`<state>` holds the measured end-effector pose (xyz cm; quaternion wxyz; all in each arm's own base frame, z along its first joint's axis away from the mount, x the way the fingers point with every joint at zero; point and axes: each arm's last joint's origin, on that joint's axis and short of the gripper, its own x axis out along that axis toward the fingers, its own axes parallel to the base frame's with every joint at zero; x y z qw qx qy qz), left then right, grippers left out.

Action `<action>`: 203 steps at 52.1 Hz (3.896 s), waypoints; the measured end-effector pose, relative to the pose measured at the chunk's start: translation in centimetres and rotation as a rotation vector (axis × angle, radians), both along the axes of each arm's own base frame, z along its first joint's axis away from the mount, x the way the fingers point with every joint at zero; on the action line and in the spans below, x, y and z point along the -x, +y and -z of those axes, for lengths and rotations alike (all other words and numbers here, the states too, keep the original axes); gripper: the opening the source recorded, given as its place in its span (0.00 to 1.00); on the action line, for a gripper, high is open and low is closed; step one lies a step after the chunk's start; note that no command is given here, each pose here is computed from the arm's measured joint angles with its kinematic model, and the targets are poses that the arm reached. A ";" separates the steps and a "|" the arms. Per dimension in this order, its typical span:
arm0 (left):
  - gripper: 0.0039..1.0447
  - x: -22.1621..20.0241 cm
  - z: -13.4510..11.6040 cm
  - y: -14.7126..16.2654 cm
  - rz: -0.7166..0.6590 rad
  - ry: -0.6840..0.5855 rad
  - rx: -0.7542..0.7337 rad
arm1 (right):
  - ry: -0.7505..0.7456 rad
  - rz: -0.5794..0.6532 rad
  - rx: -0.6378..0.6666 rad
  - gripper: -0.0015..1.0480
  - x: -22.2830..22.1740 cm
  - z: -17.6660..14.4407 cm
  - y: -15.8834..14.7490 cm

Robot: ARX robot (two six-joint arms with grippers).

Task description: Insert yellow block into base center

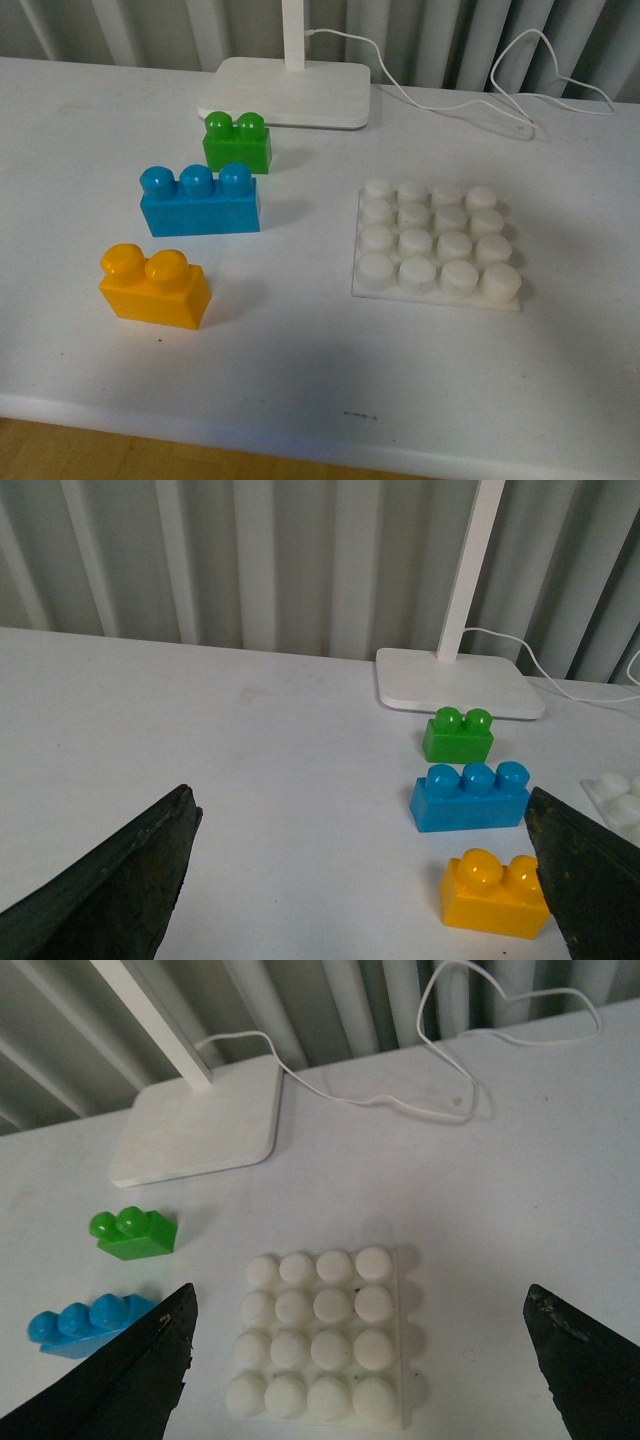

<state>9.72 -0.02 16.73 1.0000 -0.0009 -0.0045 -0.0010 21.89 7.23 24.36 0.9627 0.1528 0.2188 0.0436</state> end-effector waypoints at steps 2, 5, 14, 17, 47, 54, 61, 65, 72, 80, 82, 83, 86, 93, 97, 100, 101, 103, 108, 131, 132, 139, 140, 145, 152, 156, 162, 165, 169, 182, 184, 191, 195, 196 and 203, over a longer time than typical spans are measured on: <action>0.94 0.0 0.0 0.0 0.000 0.000 0.000 | -0.039 -0.014 -0.008 0.91 0.9 -0.1 -0.6; 0.94 0.0 0.0 0.0 0.000 0.000 0.000 | -0.083 -0.026 -0.016 0.91 2.0 -0.2 -1.4; 0.94 0.0 0.0 0.0 0.000 0.000 0.000 | -0.232 -0.023 -0.040 0.91 5.5 -0.3 -3.6; 0.94 0.0 0.0 0.0 0.000 0.000 0.000 | -0.354 0.061 0.058 0.82 5.7 -0.2 -3.8; 0.94 0.0 0.0 0.0 0.000 0.000 0.000 | -0.438 0.093 0.307 0.01 9.1 5.5 -7.2; 0.94 0.0 0.0 0.0 0.000 0.000 0.000 | -0.440 0.088 0.306 0.01 9.7 6.1 -7.2; 0.94 0.0 0.0 0.0 0.000 0.000 0.000 | -0.441 0.088 0.306 0.01 10.1 6.5 -7.2; 0.94 0.0 0.0 0.0 0.000 0.000 0.000 | -0.441 0.088 0.306 0.01 10.2 6.7 -7.2; 0.94 0.0 0.0 0.0 0.000 0.000 0.000 | -0.448 0.090 0.306 0.01 10.6 7.5 -7.2; 0.94 0.0 0.0 0.0 0.000 0.000 0.000 | -0.451 0.090 0.306 0.01 10.8 7.5 -7.2; 0.94 0.0 0.0 0.0 0.000 0.000 0.000 | -0.452 0.090 0.306 0.01 10.9 7.5 -7.2; 0.94 0.0 0.0 0.0 0.000 0.000 0.000 | -0.453 0.090 0.306 0.01 10.9 7.5 -7.2; 0.94 0.0 0.0 0.0 0.000 0.000 0.000 | -0.453 0.090 0.306 0.01 11.0 7.5 -7.2; 0.94 0.0 0.0 0.0 0.000 0.000 0.000 | -0.416 0.084 0.307 0.01 11.8 8.0 -7.2; 0.94 0.0 0.0 0.0 0.000 0.000 0.000 | -0.448 0.089 0.306 0.01 12.1 7.8 -7.2; 0.94 0.0 0.0 0.0 0.000 0.000 0.000 | -0.447 0.089 0.306 0.01 12.1 7.8 -7.2; 0.94 0.0 0.0 0.0 0.000 0.000 0.000 | -0.446 0.089 0.306 0.01 12.1 7.8 -7.2; 0.94 0.0 0.0 0.0 0.000 0.000 0.000 | -0.446 0.089 0.306 0.01 12.1 7.8 -7.2; 0.94 0.0 0.0 0.0 0.000 0.000 0.000 | -0.447 0.089 0.306 0.01 12.1 7.8 -7.2; 0.94 -0.1 0.1 0.0 -0.042 0.066 0.002 | -0.447 0.088 0.308 0.78 12.1 7.8 -7.2; 0.94 -0.3 0.1 0.0 -0.037 0.087 -0.001 | -0.447 0.088 0.308 0.79 12.1 7.8 -7.2; 0.94 -1.5 -1.5 0.0 0.074 0.117 -0.069 | -0.446 0.088 0.308 0.91 12.1 7.8 -7.2; 0.94 -1.8 -1.9 0.1 0.096 0.119 -0.081 | -0.446 0.088 0.308 0.91 12.1 7.8 -7.2; 0.94 -3.2 -3.7 0.2 0.216 0.132 -0.176 | -0.446 0.088 0.308 0.91 12.1 7.8 -7.2; 0.94 -5.5 -5.0 -0.3 0.444 0.190 -0.344 | -0.446 0.088 0.308 0.91 12.1 7.8 -7.2; 0.94 -6.9 -5.5 -0.8 0.568 0.234 -0.479 | -0.446 0.088 0.308 0.91 12.1 7.8 -7.2; 0.94 -9.3 -6.6 -1.6 0.717 0.303 -0.668 | -0.446 0.088 0.308 0.91 12.1 7.8 -7.2; 0.94 -10.4 -7.1 -2.1 0.792 0.327 -0.772 | -0.446 0.088 0.308 0.91 12.1 7.8 -7.2; 0.94 -11.6 -7.5 -2.7 0.880 0.365 -0.882 | -0.446 0.088 0.308 0.91 12.1 7.8 -7.2; 0.94 -14.9 -6.9 -4.7 1.139 0.528 -1.127 | -0.446 0.088 0.308 0.91 12.1 7.8 -7.2; 0.94 -15.3 -6.6 -5.0 1.158 0.542 -1.148 | -0.446 0.088 0.308 0.91 12.1 7.8 -7.2; 0.94 -16.8 -5.4 -5.6 1.214 0.602 -1.240 | -0.446 0.088 0.308 0.91 12.1 7.8 -7.2; 0.94 -17.8 -4.5 -5.9 1.230 0.640 -1.314 | -0.446 0.088 0.308 0.91 12.1 7.8 -7.2; 0.94 -18.0 -4.4 -5.9 1.232 0.643 -1.317 | -0.446 0.088 0.308 0.91 12.1 7.8 -7.2; 0.94 -19.4 -3.1 -7.1 1.286 0.660 -1.365 | -0.446 0.088 0.308 0.91 12.1 7.8 -7.2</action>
